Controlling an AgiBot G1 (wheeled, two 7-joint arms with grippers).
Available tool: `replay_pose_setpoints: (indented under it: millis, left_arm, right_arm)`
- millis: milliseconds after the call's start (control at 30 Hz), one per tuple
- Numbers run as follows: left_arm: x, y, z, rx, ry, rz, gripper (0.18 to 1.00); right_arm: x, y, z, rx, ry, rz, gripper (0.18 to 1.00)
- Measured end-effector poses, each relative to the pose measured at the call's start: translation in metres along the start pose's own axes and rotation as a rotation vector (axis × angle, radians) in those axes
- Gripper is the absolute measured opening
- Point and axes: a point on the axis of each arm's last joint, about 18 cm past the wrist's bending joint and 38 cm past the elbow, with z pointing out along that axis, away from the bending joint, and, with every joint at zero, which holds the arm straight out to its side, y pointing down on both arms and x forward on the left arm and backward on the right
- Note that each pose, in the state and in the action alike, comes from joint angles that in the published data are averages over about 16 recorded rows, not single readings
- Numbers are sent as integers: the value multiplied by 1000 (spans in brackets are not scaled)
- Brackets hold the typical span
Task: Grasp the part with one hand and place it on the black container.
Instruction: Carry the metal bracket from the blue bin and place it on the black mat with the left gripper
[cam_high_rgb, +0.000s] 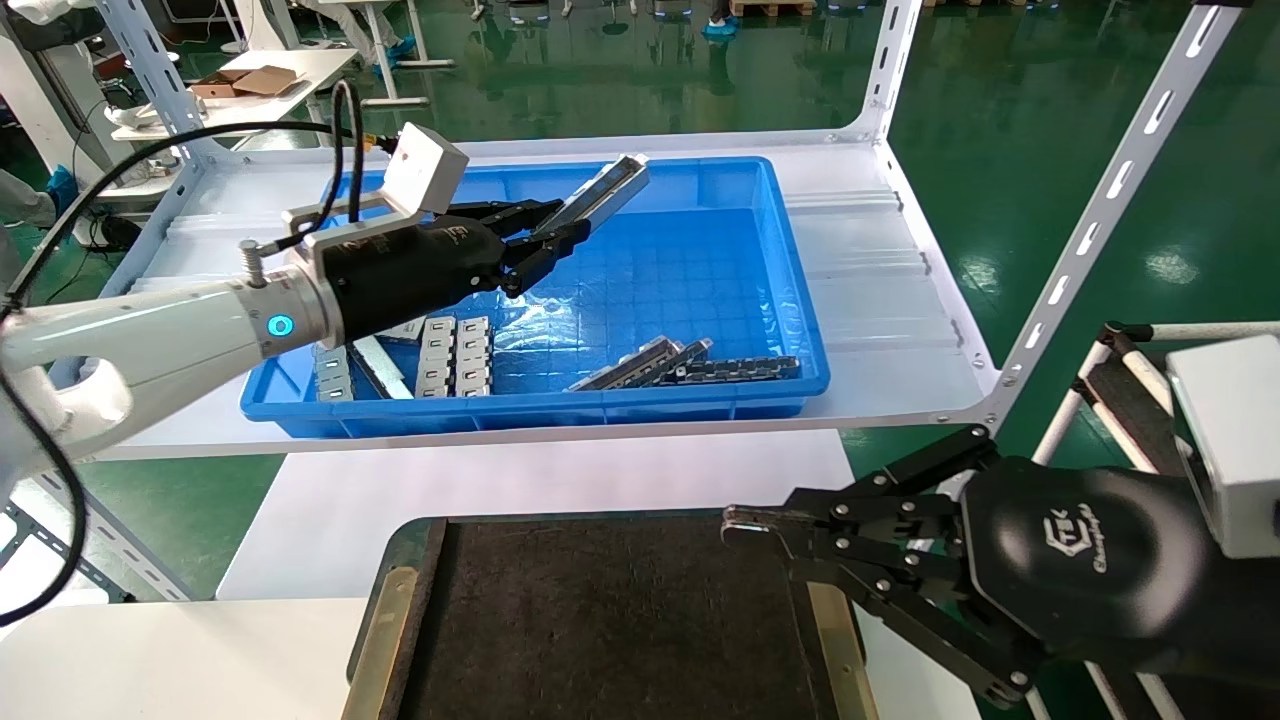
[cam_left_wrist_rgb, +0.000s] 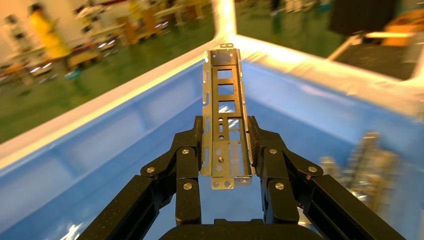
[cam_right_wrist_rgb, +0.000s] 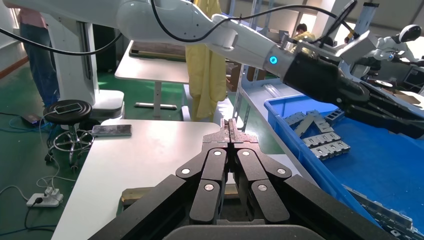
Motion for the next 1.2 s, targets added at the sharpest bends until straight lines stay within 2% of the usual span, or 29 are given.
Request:
replay_pose_setpoints:
  millis: [333,800,1000,1200]
  left_arm:
    - [29,0,-38,53,230,10,364]
    - [102,41,-83,56,527,-42,364]
    - [136,66,-97,13,572,-102,363]
    - [164,100,-104,-69,522,-193,363]
  right_arm:
    - [0,0,0,0,0,0,191]
    - [0,0,0,0,0,0,191]
    - [0,0,0,0,0,0,191]
    - [0,0,0,0,0,0,191]
